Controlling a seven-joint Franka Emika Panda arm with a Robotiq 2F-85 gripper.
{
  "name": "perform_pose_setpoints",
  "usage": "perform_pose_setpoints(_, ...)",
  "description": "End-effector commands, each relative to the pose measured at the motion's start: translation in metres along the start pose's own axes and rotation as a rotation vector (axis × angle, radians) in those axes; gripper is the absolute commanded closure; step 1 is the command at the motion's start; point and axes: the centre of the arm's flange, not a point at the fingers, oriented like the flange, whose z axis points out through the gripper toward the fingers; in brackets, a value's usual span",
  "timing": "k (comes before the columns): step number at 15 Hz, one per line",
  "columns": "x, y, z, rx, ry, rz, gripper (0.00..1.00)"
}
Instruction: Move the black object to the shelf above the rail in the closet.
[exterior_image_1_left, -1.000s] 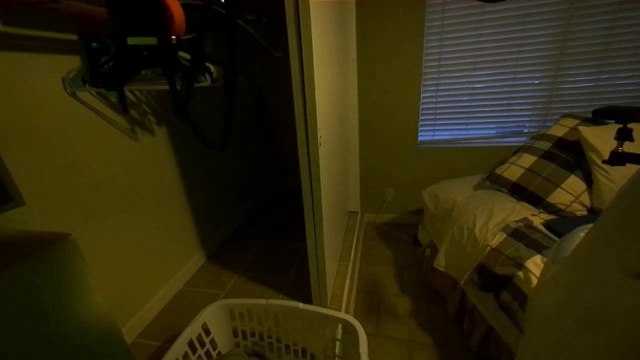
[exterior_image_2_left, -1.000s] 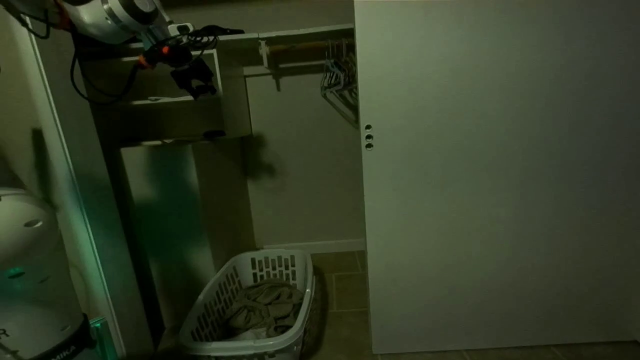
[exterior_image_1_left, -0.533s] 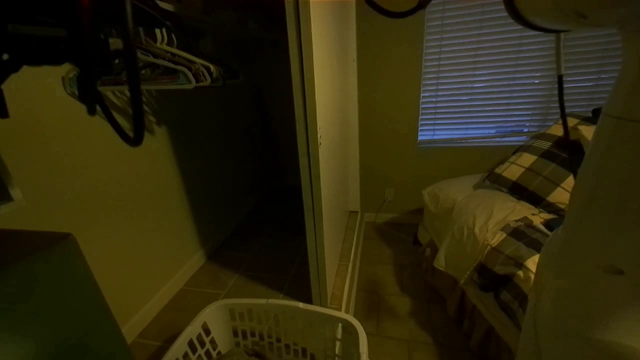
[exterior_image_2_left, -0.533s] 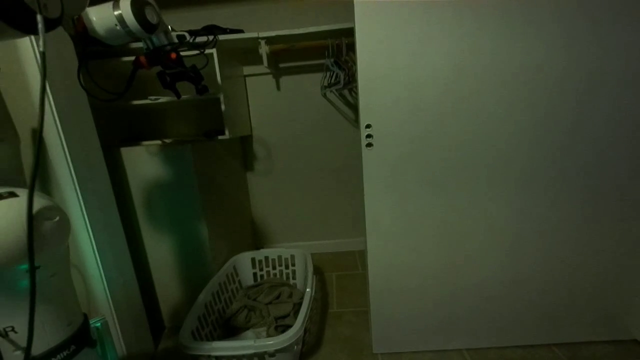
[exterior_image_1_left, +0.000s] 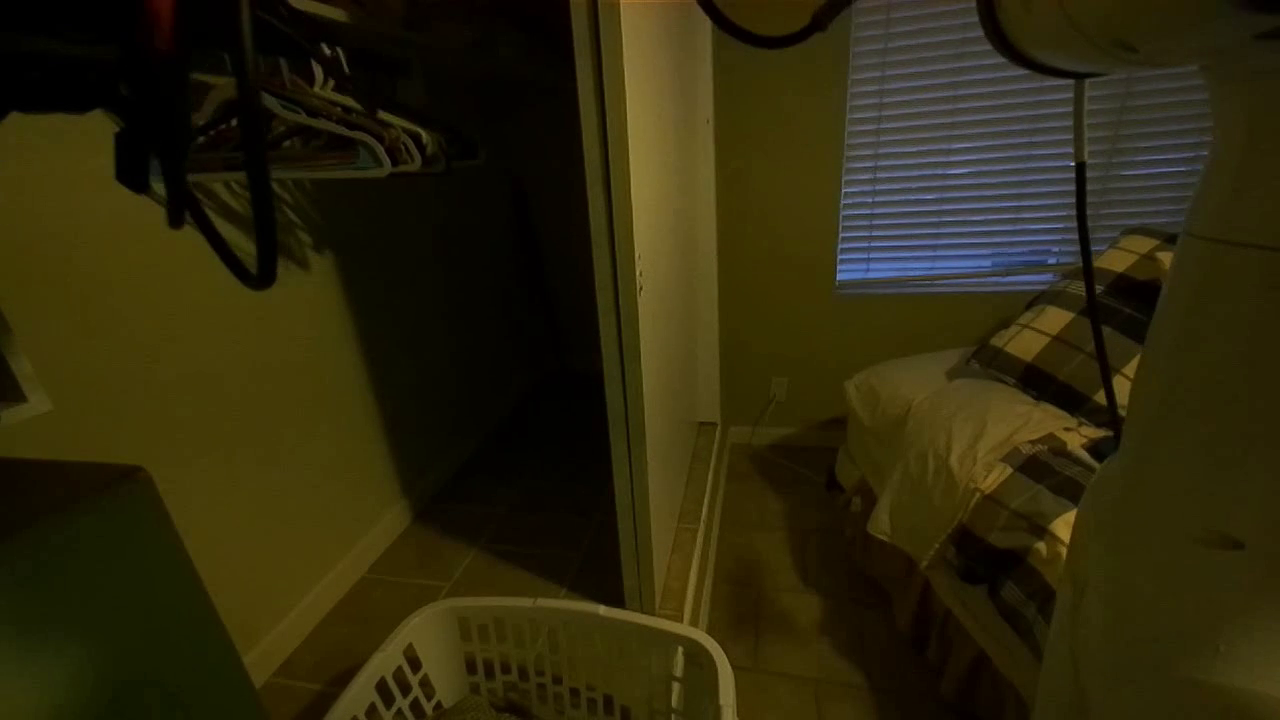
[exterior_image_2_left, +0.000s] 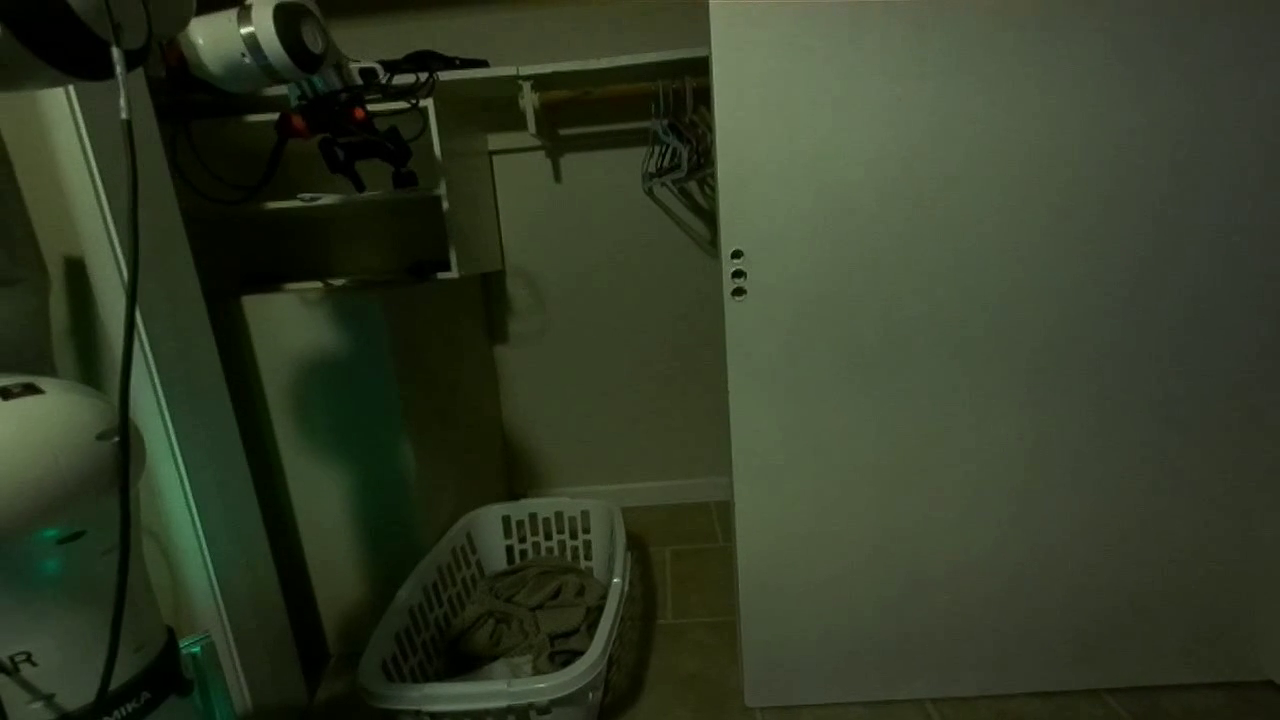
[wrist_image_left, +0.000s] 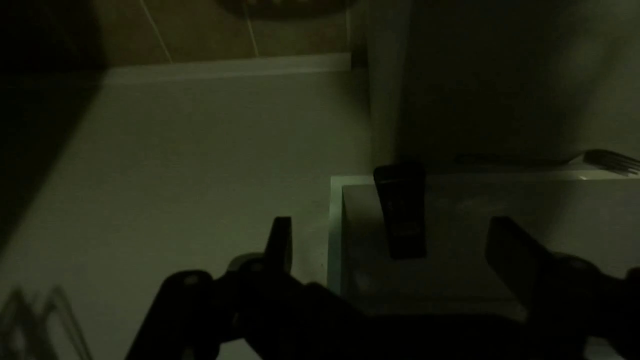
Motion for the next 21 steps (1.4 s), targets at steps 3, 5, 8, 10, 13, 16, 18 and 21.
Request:
perform_pose_setpoints(3, 0.048, 0.007, 0.03, 0.157, 0.232, -0.112, 0.0)
perform_pose_setpoints(5, 0.065, 0.013, 0.042, 0.209, 0.291, -0.136, 0.0)
perform_pose_setpoints(8, 0.084, 0.014, 0.048, 0.303, 0.364, -0.162, 0.0)
perform_pose_setpoints(10, 0.09, 0.008, 0.041, 0.395, 0.392, -0.17, 0.0)
perform_pose_setpoints(13, 0.097, -0.003, 0.033, 0.484, 0.407, -0.181, 0.0)
perform_pose_setpoints(16, 0.106, -0.014, 0.041, 0.48, 0.414, -0.215, 0.0)
perform_pose_setpoints(18, 0.11, -0.017, 0.052, 0.473, 0.409, -0.228, 0.0)
perform_pose_setpoints(21, 0.115, -0.019, 0.068, 0.449, 0.424, -0.243, 0.0)
